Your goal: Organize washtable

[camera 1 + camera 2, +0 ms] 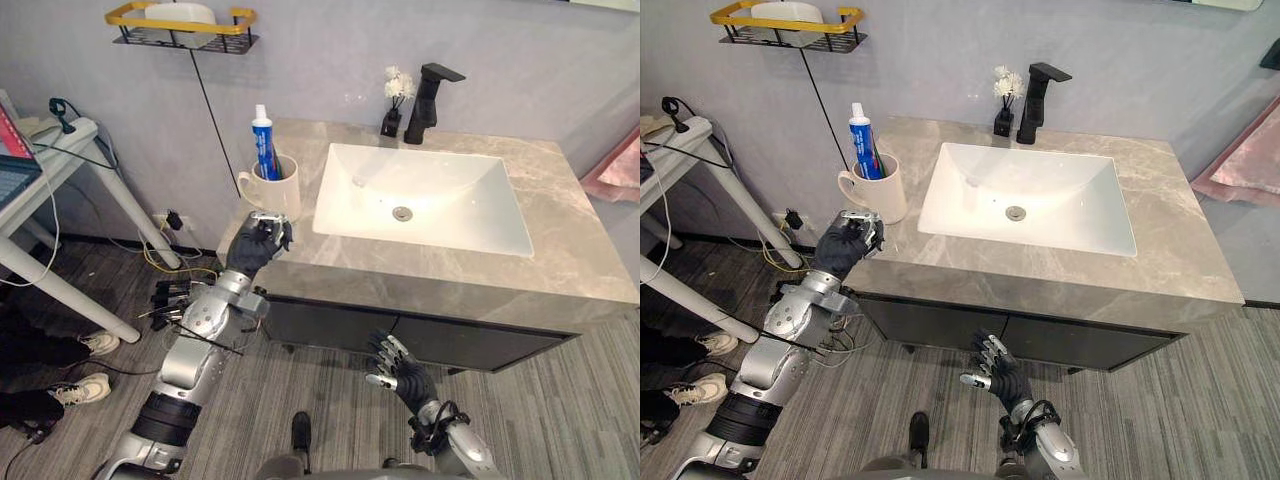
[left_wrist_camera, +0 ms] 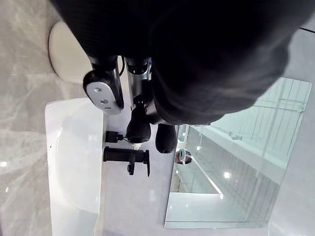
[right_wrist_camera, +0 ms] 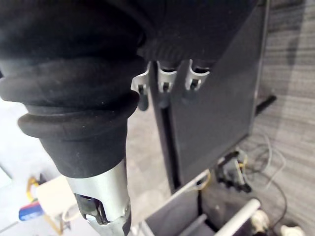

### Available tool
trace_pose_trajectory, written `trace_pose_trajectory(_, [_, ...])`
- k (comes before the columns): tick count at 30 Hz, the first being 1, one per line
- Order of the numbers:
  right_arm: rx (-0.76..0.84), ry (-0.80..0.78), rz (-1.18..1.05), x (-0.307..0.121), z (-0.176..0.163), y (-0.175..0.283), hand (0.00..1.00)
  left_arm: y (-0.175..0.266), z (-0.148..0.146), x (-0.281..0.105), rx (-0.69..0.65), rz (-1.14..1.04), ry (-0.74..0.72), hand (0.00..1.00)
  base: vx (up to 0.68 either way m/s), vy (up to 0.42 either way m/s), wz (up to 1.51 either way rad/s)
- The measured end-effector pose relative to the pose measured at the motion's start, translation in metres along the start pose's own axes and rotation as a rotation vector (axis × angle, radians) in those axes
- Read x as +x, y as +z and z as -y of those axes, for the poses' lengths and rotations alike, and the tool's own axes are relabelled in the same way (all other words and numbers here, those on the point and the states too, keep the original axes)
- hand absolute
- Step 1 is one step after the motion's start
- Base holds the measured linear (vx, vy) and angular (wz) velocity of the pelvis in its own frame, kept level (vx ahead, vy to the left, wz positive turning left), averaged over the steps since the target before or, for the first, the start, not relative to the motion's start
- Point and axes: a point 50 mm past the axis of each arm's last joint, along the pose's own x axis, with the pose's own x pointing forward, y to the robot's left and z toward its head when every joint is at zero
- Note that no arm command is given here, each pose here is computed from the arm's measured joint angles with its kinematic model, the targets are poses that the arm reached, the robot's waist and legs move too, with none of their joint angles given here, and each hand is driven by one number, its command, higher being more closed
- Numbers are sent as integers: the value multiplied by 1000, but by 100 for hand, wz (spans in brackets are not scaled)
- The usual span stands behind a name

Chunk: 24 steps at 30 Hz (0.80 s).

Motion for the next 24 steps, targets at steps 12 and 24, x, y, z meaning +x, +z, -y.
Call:
trace_pose_trajectory(12, [-18,-14,27,4,5,8,0,-2,-1,25,64,-33,-18,100,48,-29,-10])
trace_pose_trajectory(24, [-46,-37,38,6,8,12,0,26,-21,37,99,73,65,100,22,-14,-7])
